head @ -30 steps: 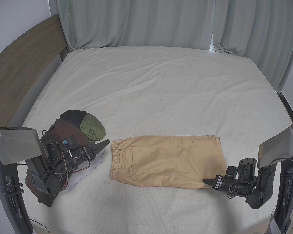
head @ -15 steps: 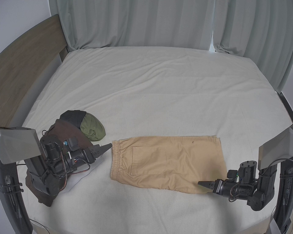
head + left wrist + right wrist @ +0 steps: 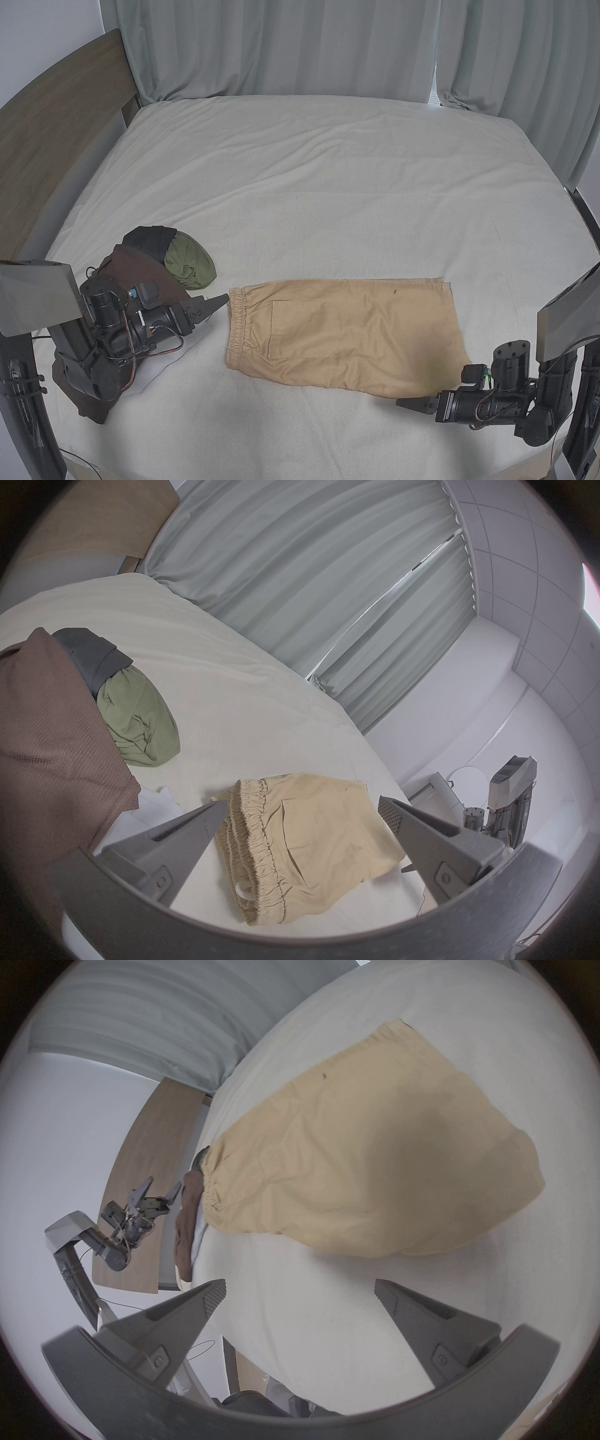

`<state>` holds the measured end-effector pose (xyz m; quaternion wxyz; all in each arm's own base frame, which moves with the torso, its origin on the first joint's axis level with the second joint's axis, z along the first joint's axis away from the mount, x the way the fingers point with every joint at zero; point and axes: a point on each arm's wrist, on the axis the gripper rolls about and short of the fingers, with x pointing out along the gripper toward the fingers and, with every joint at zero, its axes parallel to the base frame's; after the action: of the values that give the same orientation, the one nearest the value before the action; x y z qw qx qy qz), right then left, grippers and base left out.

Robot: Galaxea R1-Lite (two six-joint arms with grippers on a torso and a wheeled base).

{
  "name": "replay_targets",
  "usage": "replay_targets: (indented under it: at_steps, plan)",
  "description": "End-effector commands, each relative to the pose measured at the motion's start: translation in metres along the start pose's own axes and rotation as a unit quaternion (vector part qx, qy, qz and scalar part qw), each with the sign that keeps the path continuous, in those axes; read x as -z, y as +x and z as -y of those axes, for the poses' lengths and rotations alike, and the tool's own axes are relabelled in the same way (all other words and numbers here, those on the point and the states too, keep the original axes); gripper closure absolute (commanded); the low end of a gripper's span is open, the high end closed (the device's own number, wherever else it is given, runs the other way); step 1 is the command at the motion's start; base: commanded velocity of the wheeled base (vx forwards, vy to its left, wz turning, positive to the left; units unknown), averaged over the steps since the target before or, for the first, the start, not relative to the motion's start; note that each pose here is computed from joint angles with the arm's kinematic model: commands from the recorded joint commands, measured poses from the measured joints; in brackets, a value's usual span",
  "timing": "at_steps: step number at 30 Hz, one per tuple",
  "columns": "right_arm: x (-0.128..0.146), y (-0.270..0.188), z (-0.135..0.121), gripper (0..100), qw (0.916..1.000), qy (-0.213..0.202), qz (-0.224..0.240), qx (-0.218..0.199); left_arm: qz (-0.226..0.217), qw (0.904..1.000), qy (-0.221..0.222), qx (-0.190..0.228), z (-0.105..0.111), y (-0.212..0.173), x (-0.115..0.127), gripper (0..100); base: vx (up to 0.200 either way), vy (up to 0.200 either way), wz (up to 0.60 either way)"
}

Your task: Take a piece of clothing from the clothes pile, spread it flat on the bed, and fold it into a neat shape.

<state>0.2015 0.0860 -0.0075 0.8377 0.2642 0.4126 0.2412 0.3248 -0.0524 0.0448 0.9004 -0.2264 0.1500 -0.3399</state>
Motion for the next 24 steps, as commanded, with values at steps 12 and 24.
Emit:
replay_targets:
  at_steps: [12, 24]
  plan:
    - [-0.029, -0.02, -0.045, 0, 0.9883, -0.07, 0.074, -0.114, -0.009, 0.9999, -0.005, 0.009, 0.007, -0.006, 0.002, 0, 0.0, 0.0, 0.0]
    - [-0.07, -0.027, -0.045, 0, 0.9723, -0.093, 0.124, -0.175, -0.018, 0.9998, -0.012, 0.006, 0.007, -0.009, 0.006, 0, 0.0, 0.0, 0.0]
